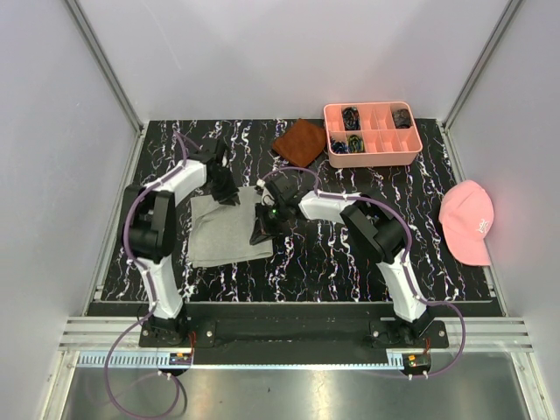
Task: Fold the napkin into a case and place the utensils inside
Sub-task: Smooth out the square-folded napkin at the center of the board, then move the square-folded napkin to the center of the board.
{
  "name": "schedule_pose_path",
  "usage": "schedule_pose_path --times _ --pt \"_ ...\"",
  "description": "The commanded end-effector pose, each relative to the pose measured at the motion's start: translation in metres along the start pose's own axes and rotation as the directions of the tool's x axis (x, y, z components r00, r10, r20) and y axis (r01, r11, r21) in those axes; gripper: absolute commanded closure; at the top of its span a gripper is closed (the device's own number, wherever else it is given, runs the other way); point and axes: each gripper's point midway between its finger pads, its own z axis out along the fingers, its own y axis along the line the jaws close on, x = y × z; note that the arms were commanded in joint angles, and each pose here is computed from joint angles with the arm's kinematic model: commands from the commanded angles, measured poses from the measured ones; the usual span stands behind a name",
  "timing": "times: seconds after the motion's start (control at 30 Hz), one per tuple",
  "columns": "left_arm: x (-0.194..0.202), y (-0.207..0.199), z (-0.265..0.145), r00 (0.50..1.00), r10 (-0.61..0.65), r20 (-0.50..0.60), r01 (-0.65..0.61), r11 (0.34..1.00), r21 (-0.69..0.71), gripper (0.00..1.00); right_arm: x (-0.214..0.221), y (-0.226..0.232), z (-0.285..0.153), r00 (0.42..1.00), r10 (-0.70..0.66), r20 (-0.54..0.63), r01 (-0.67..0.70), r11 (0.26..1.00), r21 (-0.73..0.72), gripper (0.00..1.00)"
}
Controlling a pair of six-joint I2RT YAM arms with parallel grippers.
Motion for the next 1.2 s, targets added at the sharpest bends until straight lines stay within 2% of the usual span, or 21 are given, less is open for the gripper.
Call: schedule_pose_path --times 0.0,0.07,0.1,0.13,0.23,0.3,0.37,0.5,0.6,0.63,0.67,0.77,0.93,1.0,1.07,1.17 --pt "-0.026 -0.005 0.018 0.999 -0.026 0.027 0.026 0.999 -0.021 0.81 -0.010 0.001 -0.005 0.999 -0.003 0.038 0.003 1.000 -0.005 0.90" --pt "-0.032 0.005 0.026 0.999 -0.027 0.017 0.028 0.997 -0.074 0.82 -0.010 -0.003 -0.004 0.999 0.014 0.035 -0.014 1.000 -0.006 0.91" --pt "-0.022 0.018 0.026 0.999 -0.022 -0.037 0.017 0.991 -0.133 0.85 -0.012 -0.006 -0.005 0.999 0.017 0.040 -0.017 1.000 -0.006 0.91" --pt "-0.032 0.029 0.020 1.000 -0.013 -0.008 0.011 0.981 -0.191 0.85 -0.013 -0.008 -0.005 0.999 0.023 0.042 -0.023 1.000 -0.004 0.92" --pt "-0.039 0.068 -0.001 1.000 -0.025 -0.014 0.020 0.957 -0.289 0.87 -0.015 -0.015 -0.008 0.998 0.033 0.054 -0.033 0.999 0.006 0.92" --pt "-0.052 0.107 -0.021 0.999 -0.034 0.007 0.034 0.923 -0.384 0.88 -0.015 -0.021 -0.010 0.998 0.041 0.057 -0.042 0.999 0.015 0.92" --pt "-0.066 0.145 -0.048 0.998 -0.042 0.051 0.063 0.860 -0.507 0.88 -0.016 -0.026 -0.012 0.997 0.047 0.063 -0.049 0.998 0.026 0.93" --pt "-0.086 0.158 -0.097 0.982 -0.021 0.189 0.125 0.819 -0.560 0.88 -0.021 -0.035 -0.017 0.995 0.055 0.085 -0.059 0.997 0.045 0.93" --pt "-0.084 0.142 -0.115 0.965 -0.032 0.261 0.159 0.861 -0.482 0.83 -0.027 -0.043 -0.025 0.993 0.051 0.105 -0.058 0.996 0.066 0.93" --pt "-0.070 0.135 -0.107 0.972 -0.052 0.228 0.148 0.892 -0.428 0.80 -0.028 -0.046 -0.028 0.993 0.045 0.112 -0.054 0.996 0.076 0.93" --pt "-0.071 0.126 -0.105 0.968 -0.054 0.246 0.145 0.917 -0.371 0.75 -0.032 -0.052 -0.033 0.992 0.031 0.125 -0.044 0.994 0.102 0.92" --pt "-0.050 0.107 -0.101 0.975 -0.067 0.210 0.119 0.962 -0.248 0.74 -0.042 -0.075 -0.042 0.989 0.008 0.146 -0.033 0.984 0.174 0.92" --pt "-0.014 0.088 -0.088 0.985 -0.104 0.136 0.118 0.988 -0.095 0.72 -0.065 -0.122 -0.055 0.985 -0.025 0.173 -0.031 0.948 0.315 0.90" --pt "0.000 0.083 -0.084 0.985 -0.128 0.119 0.134 0.990 -0.043 0.70 -0.084 -0.139 -0.065 0.980 -0.079 0.183 0.000 0.919 0.393 0.89" --pt "0.005 0.075 -0.083 0.984 -0.126 0.123 0.127 0.992 0.000 0.67 -0.106 -0.145 -0.081 0.968 -0.166 0.187 0.056 0.873 0.484 0.87" --pt "0.010 0.075 -0.080 0.984 -0.128 0.124 0.128 0.992 0.011 0.61 -0.132 -0.120 -0.104 0.948 -0.248 0.201 0.120 0.861 0.495 0.80"
